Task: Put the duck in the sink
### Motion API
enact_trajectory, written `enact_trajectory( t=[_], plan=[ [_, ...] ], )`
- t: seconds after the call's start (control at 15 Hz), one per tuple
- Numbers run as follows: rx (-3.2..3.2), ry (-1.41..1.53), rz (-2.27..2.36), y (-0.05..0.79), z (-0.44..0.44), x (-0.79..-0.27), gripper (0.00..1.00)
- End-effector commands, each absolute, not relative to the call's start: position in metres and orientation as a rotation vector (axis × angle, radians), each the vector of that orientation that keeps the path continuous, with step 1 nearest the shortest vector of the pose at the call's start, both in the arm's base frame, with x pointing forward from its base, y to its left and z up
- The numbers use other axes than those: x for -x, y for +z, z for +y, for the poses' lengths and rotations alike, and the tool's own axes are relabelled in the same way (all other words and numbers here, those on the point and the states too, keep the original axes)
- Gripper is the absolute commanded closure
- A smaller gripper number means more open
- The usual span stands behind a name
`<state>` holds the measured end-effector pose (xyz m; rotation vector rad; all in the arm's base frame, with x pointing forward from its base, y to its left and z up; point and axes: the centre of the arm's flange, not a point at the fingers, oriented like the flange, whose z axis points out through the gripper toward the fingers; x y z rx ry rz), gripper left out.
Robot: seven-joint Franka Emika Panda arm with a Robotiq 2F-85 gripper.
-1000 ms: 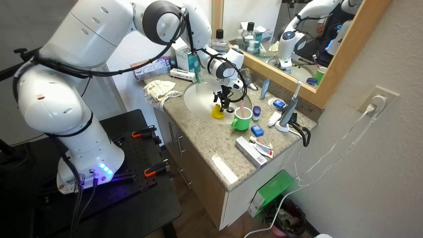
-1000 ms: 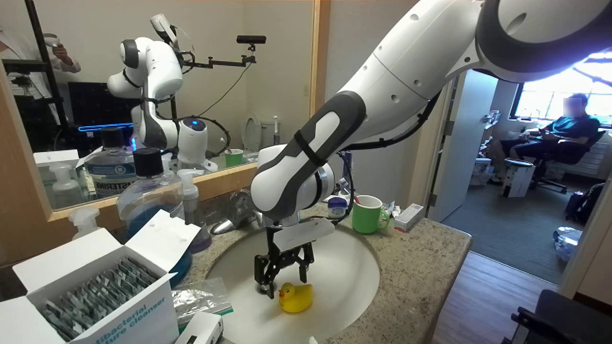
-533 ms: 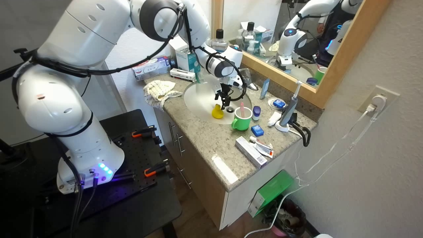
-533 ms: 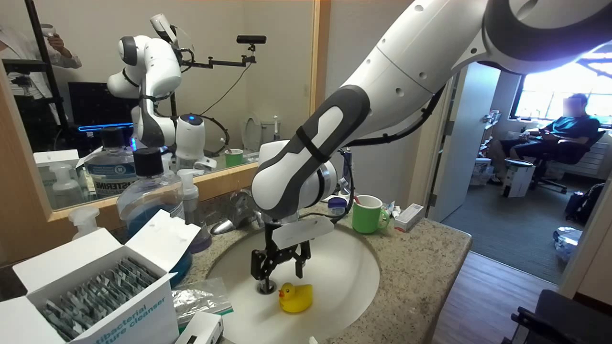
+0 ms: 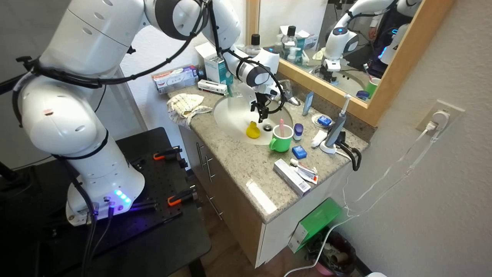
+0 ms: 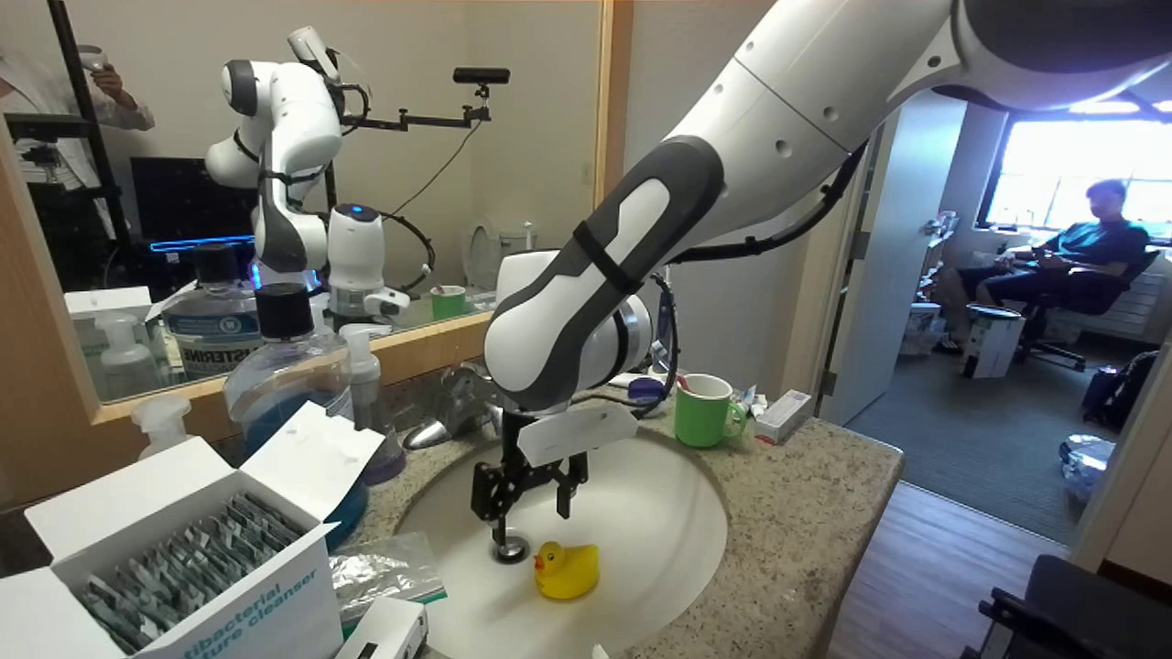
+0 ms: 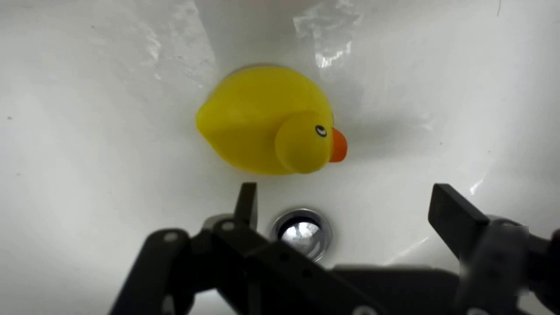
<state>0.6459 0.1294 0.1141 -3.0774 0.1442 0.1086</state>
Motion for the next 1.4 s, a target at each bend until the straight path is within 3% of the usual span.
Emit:
enact_trajectory(
  t=[0.0,0.07,1.33],
  plan=[
    [3.079,0.068,0.156,0.127,0.127,-0.625,0.0],
    [3.077,0.098,0.145,0.114,0.129,-0.643,0.0],
    [3.078,0.091,0.145,0.115,0.128,-0.639,0.0]
  ],
)
